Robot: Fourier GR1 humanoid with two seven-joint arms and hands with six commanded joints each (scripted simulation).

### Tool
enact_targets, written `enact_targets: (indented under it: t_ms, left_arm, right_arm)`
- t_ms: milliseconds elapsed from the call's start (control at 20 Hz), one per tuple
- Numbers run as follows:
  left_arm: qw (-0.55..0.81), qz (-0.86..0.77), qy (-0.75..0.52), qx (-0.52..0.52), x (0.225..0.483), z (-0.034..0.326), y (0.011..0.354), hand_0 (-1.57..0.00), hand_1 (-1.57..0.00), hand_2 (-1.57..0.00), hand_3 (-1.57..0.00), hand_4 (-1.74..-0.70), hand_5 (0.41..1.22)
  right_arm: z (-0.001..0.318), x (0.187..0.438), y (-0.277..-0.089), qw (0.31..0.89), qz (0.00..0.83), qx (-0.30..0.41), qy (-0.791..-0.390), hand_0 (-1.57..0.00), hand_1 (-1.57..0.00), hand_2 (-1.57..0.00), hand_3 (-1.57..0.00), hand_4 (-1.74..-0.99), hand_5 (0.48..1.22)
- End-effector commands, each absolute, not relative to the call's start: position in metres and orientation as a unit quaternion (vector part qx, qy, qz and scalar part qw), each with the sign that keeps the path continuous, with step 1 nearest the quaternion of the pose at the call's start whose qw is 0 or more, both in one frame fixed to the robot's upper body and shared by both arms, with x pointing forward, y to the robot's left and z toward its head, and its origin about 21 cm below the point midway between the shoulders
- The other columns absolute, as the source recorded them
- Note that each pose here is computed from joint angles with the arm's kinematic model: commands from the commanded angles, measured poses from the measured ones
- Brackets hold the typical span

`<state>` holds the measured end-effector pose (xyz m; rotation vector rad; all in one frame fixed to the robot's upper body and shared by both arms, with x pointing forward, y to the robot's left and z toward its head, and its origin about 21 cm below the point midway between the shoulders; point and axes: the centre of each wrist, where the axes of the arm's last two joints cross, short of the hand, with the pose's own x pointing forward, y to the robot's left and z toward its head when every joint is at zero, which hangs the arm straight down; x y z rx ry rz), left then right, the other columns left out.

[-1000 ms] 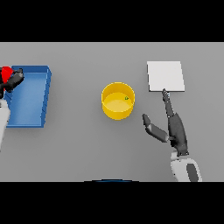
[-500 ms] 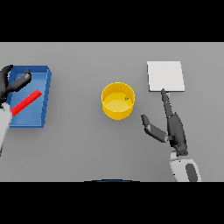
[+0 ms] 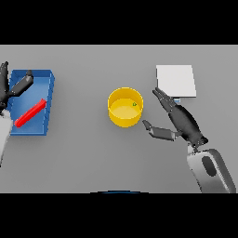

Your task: Pick up the red beaker and tilt it to pour out 1 green nut into yellow bowl. Pick up the yellow bowl and place it on the metallic measuring scale.

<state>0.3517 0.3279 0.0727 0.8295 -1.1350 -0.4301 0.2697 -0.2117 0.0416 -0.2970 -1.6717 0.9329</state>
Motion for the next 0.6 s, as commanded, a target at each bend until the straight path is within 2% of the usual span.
enact_targets:
  t_ms: [0, 100, 150, 300, 550]
  left_arm:
    - [0.741, -0.198, -0.517, 0.38, 0.354, 0.075, 0.326, -0.02, -0.02, -0.02, -0.02, -0.74, 0.668]
    - [0.745, -0.197, -0.511, 0.38, 0.353, 0.073, 0.326, -0.01, -0.01, -0.01, -0.01, -0.73, 0.677]
    - [0.743, -0.199, -0.513, 0.381, 0.354, 0.074, 0.324, -0.01, -0.01, -0.01, -0.01, -0.73, 0.68]
    - [0.746, -0.201, -0.508, 0.382, 0.354, 0.072, 0.326, 0.0, 0.0, 0.0, 0.0, -0.74, 0.693]
    - [0.745, -0.199, -0.506, 0.387, 0.351, 0.079, 0.331, 0.0, 0.0, 0.0, 0.0, -0.75, 0.704]
  right_arm:
    - [0.047, 0.277, -0.208, 0.543, 0.436, -0.134, -0.706, 0.0, 0.0, 0.0, 0.0, -1.122, 0.674]
    - [0.054, 0.29, -0.202, 0.515, 0.502, -0.143, -0.68, 0.0, 0.0, 0.0, 0.0, -1.174, 0.674]
    - [0.057, 0.296, -0.193, 0.501, 0.532, -0.142, -0.668, 0.0, 0.0, 0.0, 0.0, -1.192, 0.677]
    - [0.066, 0.31, -0.188, 0.434, 0.613, -0.148, -0.643, 0.0, 0.0, 0.0, 0.0, -1.217, 0.676]
    - [0.074, 0.329, -0.167, 0.353, 0.721, -0.162, -0.573, 0.0, 0.0, 0.0, 0.0, -1.218, 0.707]
